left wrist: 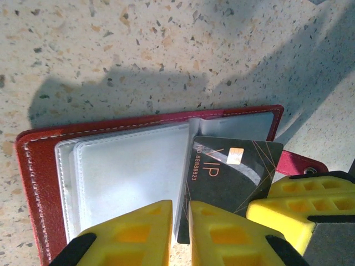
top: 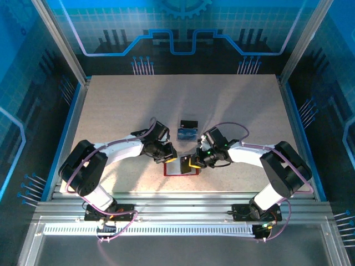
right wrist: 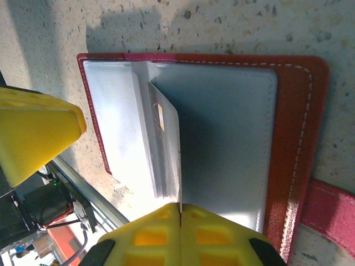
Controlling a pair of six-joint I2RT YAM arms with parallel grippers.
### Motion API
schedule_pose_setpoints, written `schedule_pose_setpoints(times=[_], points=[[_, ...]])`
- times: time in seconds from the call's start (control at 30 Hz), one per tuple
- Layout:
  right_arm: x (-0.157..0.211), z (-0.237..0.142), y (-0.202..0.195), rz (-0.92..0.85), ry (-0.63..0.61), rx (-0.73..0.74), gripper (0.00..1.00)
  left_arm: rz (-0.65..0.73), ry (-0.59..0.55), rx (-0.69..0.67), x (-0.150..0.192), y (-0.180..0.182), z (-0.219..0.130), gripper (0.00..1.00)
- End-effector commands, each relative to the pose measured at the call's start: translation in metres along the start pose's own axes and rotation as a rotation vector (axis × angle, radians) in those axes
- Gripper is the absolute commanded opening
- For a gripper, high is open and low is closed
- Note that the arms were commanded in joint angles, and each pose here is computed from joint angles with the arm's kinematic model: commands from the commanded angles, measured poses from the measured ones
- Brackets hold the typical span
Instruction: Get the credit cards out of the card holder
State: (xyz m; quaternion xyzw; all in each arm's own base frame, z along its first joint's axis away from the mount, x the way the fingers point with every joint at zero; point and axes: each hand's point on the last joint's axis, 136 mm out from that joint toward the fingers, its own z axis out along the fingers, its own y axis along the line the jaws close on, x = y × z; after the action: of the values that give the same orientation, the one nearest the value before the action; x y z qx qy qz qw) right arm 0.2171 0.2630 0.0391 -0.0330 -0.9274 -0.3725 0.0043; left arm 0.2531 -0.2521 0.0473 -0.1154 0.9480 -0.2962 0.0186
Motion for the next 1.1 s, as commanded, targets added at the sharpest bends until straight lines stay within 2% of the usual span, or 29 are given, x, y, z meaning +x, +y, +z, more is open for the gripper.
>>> schedule_pose_setpoints(times=[0.0, 0.27, 0.7, 0.9, 1.07], points=[[-0.004, -0.007, -0.002, -0.002, -0.033, 0.051, 0.00, 0.016, -0.017, -0.002, -0.001, -0.003, -0.009, 0.16], [-0.005, -0.015, -0.024, -0.003, -0.028, 0.138, 0.00, 0.013, -0.015, -0.001, -0.001, -0.002, -0.008, 0.16], [-0.011, -0.025, -0.004, -0.004, -0.069, 0.063, 0.00, 0.012, -0.018, 0.000, -0.002, -0.002, -0.009, 0.16], [-0.018, -0.041, 0.007, -0.091, -0.094, 0.053, 0.00, 0.009, -0.039, -0.003, -0.004, 0.001, -0.012, 0.16], [-0.023, -0.057, 0.011, -0.260, -0.059, 0.104, 0.00, -0.009, -0.075, 0.023, -0.008, 0.003, -0.019, 0.16]])
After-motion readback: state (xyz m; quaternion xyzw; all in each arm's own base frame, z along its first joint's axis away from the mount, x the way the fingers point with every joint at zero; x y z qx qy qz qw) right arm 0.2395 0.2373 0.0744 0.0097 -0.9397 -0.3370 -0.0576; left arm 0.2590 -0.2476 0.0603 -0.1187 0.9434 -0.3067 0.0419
